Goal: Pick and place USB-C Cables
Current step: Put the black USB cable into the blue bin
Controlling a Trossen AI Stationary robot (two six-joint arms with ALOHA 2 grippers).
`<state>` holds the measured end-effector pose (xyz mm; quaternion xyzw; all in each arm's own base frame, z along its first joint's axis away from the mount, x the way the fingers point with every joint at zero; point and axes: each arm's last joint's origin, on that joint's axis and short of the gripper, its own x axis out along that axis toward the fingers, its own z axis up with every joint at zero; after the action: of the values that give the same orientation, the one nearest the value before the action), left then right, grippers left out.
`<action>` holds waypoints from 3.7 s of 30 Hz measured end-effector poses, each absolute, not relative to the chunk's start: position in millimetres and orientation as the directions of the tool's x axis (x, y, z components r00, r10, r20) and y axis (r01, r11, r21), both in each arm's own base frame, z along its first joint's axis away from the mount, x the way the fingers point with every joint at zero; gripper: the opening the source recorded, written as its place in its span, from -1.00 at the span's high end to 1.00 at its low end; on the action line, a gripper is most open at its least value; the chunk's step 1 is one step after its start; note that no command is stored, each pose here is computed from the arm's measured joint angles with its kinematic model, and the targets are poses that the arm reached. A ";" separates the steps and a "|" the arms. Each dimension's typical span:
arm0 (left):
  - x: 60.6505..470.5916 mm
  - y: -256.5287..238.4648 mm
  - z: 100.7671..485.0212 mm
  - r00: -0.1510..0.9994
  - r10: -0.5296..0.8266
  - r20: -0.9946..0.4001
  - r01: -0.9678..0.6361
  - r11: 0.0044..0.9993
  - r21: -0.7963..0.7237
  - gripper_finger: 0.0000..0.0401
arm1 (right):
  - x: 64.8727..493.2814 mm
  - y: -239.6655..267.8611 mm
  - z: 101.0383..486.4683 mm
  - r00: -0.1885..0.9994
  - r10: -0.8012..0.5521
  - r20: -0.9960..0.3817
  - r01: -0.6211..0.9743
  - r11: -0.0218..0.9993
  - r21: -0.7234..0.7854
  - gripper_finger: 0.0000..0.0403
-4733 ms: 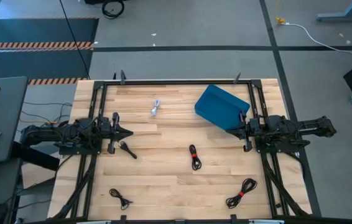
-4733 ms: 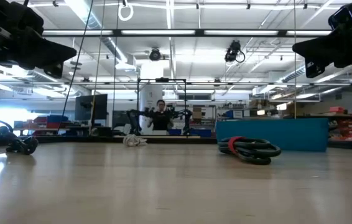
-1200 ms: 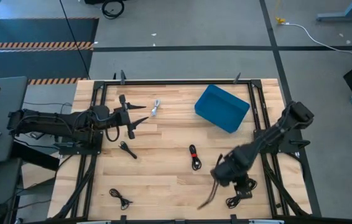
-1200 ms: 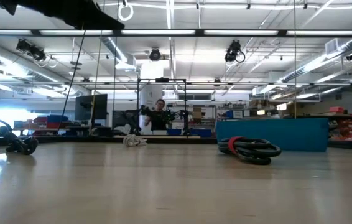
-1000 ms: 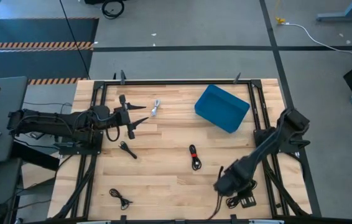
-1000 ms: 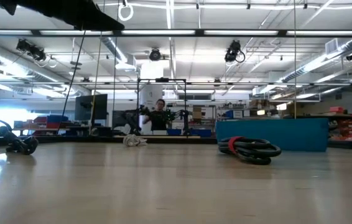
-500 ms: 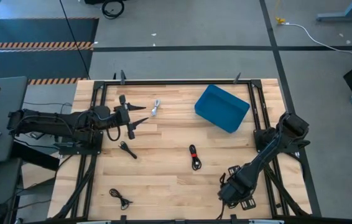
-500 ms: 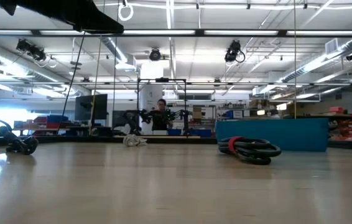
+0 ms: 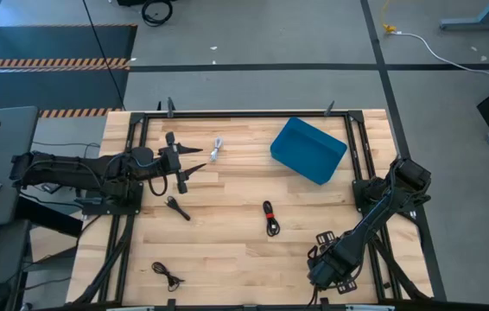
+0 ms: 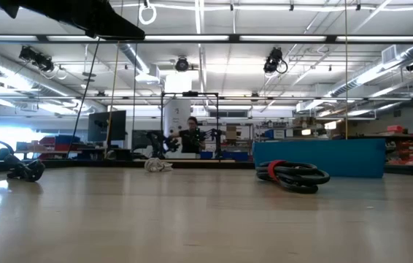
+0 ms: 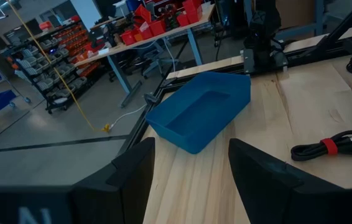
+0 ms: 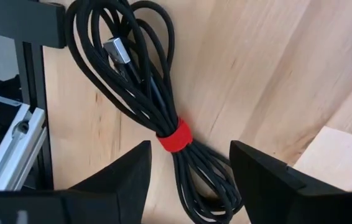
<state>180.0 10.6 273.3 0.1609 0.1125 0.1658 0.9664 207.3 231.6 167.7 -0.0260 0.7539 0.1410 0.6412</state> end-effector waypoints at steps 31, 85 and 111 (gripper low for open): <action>179.9 10.5 272.5 0.919 0.356 -0.172 -0.288 0.900 0.326 -0.06 | 199.6 244.9 132.8 -0.180 -0.021 -0.983 -0.235 0.972 0.022 0.17; 179.7 10.4 271.1 0.916 0.356 -0.185 -0.290 0.906 0.308 -0.06 | 270.5 -93.7 238.7 -0.073 -0.177 -0.982 0.618 0.764 -0.184 0.71; 179.5 10.5 270.4 0.915 0.356 -0.192 -0.287 0.906 0.311 -0.06 | 260.3 -109.4 217.9 -0.075 -0.145 -0.987 0.653 0.741 -0.158 -0.02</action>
<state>179.5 10.5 270.4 0.1393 0.1232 0.1659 0.9685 260.3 -109.4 217.9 0.1906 0.6664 -0.3056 0.6528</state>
